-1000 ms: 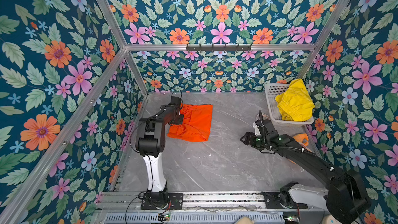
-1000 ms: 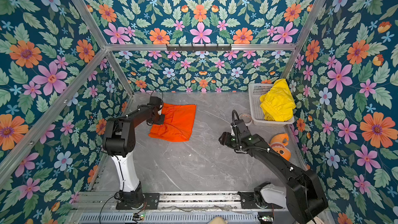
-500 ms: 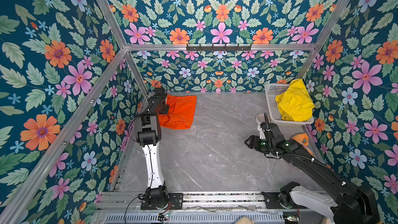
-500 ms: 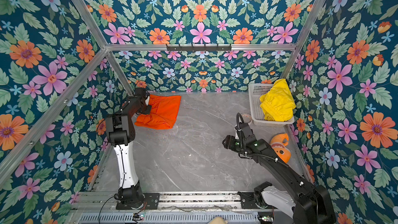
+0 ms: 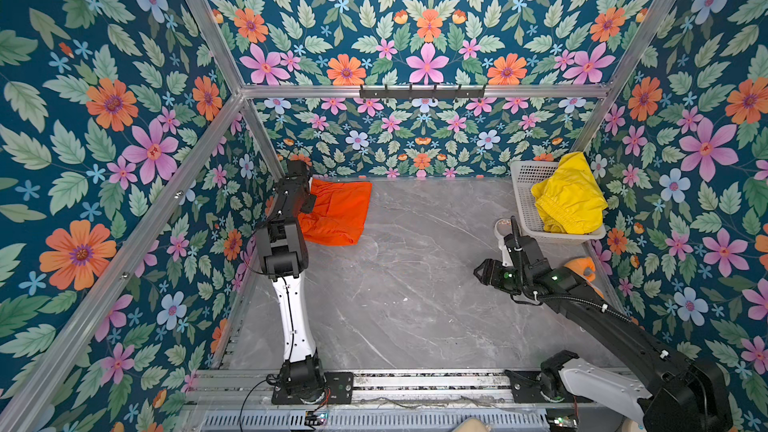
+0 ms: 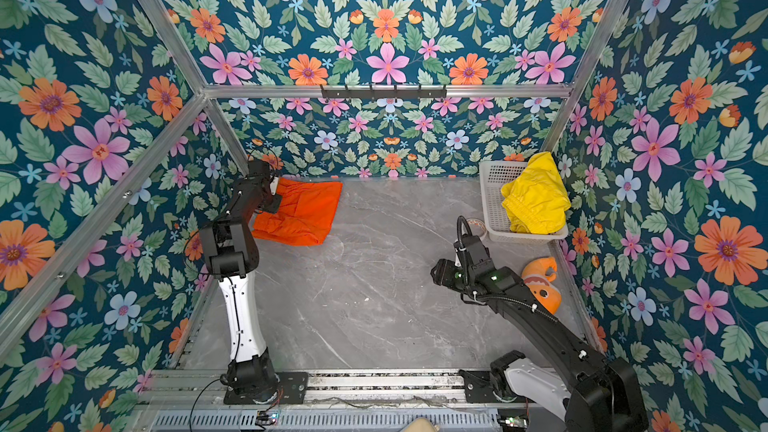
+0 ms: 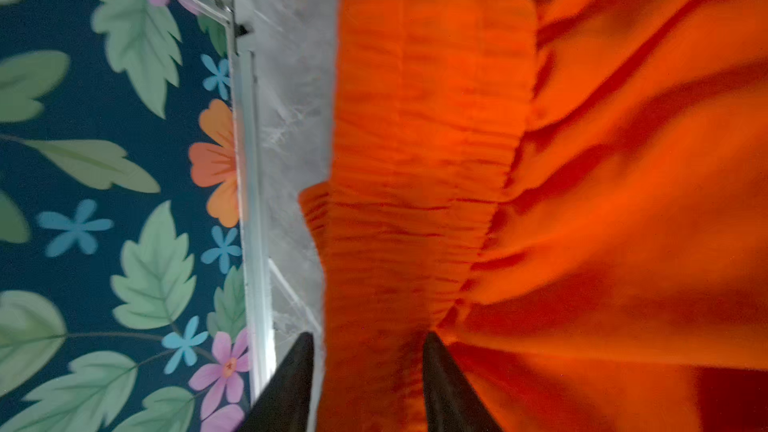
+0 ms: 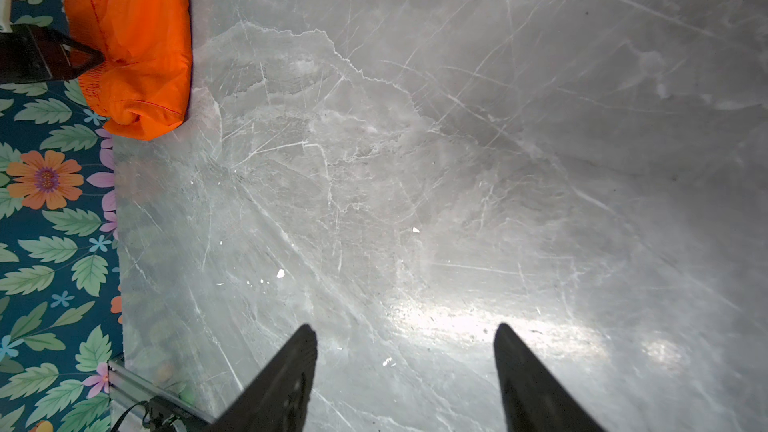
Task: Fold and stack the shorts
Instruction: 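Drag the folded shorts to the far corner with the left gripper while the right withdraws, then release the shorts with the left gripper while the right gripper reaches to the basket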
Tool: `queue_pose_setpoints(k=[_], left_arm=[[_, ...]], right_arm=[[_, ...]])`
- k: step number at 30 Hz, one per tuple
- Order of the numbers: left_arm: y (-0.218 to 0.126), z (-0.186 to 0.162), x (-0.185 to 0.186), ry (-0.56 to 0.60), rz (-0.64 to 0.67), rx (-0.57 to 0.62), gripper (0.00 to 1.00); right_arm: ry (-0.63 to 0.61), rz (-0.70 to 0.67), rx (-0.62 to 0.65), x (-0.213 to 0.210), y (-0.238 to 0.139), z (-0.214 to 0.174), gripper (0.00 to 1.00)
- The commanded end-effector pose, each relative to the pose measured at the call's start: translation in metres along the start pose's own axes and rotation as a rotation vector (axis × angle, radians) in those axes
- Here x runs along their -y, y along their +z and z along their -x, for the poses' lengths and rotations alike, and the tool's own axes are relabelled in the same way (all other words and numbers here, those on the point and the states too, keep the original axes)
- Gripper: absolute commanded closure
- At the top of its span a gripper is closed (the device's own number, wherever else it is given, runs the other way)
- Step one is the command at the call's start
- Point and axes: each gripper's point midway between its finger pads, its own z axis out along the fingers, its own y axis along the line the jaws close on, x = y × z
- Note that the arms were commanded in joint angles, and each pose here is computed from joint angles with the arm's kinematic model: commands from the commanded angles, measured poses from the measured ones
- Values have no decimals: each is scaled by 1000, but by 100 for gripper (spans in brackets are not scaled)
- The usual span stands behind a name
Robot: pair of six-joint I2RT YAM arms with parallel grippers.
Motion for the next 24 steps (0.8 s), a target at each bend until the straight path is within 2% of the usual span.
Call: queue_pose_setpoints(k=[1,3,7,10,15,18,21,24], left_arm=[[-36,20,-13,-52,3,69,43],[-68,32,-22,-99,2,130,38],[-132,46,-20,-154,-30,236,33],[-181,46,0,-176,-82,286,31],[-249,22,75,-206,-227,388,28],[-274,2,127,-240,-358,472,27],[-287,-23,175,-282,-479,518,27],[-283,-50,214,-313,-590,512,28]], right_arm=[[-12,9,24,-6,-6,7,32],[-28,16,47,-11,-13,15,32],[-63,15,78,-18,-25,28,31],[-82,-2,105,-18,-36,41,31],[-79,-53,166,-1,-59,70,30],[-67,-109,196,19,-72,87,30],[-10,-167,210,47,-81,105,29],[76,-206,252,75,-92,125,29]])
